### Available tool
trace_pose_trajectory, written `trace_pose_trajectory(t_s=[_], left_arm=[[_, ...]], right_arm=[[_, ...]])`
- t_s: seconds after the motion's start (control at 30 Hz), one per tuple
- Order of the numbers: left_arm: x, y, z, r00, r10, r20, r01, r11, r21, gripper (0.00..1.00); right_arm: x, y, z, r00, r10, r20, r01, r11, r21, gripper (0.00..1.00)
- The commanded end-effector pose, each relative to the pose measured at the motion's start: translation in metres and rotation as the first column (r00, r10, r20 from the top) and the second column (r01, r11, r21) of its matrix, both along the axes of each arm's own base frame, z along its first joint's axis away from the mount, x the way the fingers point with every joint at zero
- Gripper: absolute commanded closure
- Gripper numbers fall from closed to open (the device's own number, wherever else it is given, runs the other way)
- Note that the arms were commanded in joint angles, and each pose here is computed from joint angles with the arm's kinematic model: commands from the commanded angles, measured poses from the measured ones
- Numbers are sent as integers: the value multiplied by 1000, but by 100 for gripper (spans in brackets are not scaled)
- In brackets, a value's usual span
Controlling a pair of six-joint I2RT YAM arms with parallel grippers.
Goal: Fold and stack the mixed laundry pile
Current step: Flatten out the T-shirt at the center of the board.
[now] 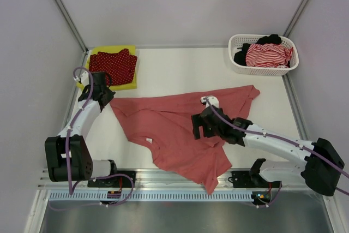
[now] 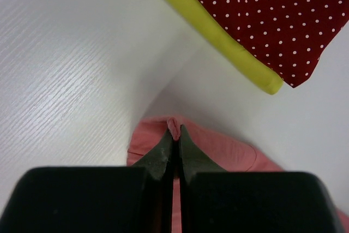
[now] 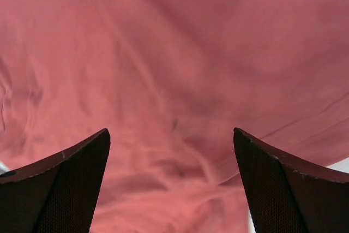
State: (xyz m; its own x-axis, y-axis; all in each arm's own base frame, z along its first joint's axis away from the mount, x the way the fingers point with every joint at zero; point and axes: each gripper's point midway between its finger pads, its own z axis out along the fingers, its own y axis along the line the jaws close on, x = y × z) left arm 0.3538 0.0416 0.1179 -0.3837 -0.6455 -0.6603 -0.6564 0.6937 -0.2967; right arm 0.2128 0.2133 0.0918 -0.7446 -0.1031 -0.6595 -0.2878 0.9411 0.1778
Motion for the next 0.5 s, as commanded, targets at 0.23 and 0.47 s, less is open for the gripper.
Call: trace_pose_trajectory(t_s=[0.23, 0.47], left_arm=[[1, -1, 3, 1000, -13, 29, 13, 1000, -2, 98], [1, -1, -1, 1000, -13, 20, 13, 1000, -6, 98]], right_arm=[[-55, 0, -44, 987, -119, -110, 100, 982, -163, 2], [-63, -9, -51, 982, -146, -119, 121, 974, -192, 2]])
